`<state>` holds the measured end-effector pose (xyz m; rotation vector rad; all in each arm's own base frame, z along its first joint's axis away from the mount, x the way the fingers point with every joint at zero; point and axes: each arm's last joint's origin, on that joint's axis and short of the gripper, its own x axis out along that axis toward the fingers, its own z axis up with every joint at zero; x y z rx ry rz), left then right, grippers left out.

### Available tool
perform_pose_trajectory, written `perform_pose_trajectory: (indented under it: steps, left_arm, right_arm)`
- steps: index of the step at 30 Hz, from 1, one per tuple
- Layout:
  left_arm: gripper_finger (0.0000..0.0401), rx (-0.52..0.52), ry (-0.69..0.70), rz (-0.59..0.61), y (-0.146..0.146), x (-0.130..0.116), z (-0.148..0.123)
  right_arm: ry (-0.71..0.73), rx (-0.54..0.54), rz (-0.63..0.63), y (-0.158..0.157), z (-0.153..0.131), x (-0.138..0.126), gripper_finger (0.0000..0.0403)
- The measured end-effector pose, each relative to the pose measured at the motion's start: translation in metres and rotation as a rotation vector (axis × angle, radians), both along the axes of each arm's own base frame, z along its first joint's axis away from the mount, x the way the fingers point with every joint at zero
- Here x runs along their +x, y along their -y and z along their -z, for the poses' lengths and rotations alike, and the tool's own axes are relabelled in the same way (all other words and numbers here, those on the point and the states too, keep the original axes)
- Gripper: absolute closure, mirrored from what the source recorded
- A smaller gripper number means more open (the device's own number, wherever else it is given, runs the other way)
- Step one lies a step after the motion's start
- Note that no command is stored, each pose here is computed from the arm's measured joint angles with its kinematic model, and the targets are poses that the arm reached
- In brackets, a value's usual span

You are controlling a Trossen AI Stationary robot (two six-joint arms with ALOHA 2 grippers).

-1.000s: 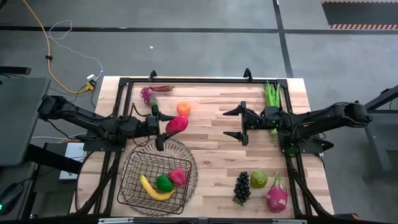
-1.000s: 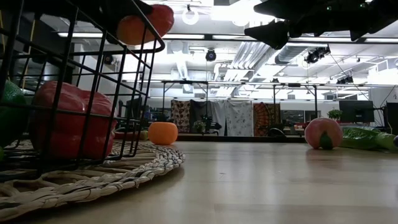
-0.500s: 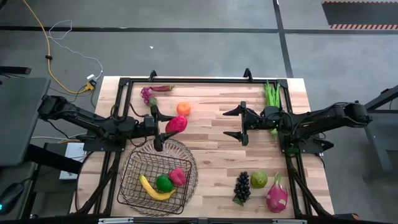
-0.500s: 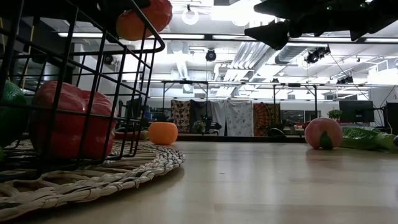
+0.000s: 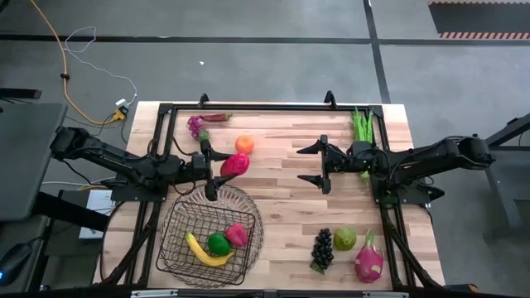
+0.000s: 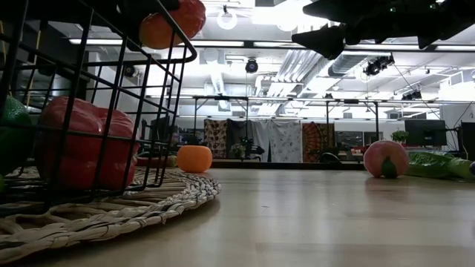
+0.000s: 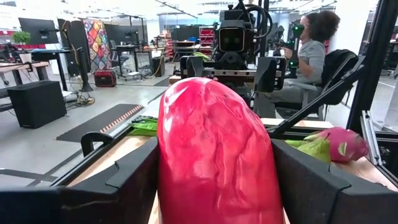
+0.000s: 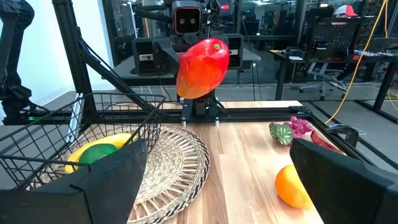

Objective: Build produce basket
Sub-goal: Put the orange mango into the black wire basket

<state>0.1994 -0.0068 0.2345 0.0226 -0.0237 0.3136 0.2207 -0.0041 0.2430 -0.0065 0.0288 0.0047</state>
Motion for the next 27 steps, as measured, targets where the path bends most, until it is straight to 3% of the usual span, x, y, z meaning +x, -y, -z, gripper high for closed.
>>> perform_pose_trajectory:
  steps: [27]
  left_arm:
    - [0.0141,-0.002,0.009,0.046,0.0082,0.0001,-0.0022]
  right_arm:
    - [0.0,0.0,0.0,0.0,0.0,0.0,0.0016]
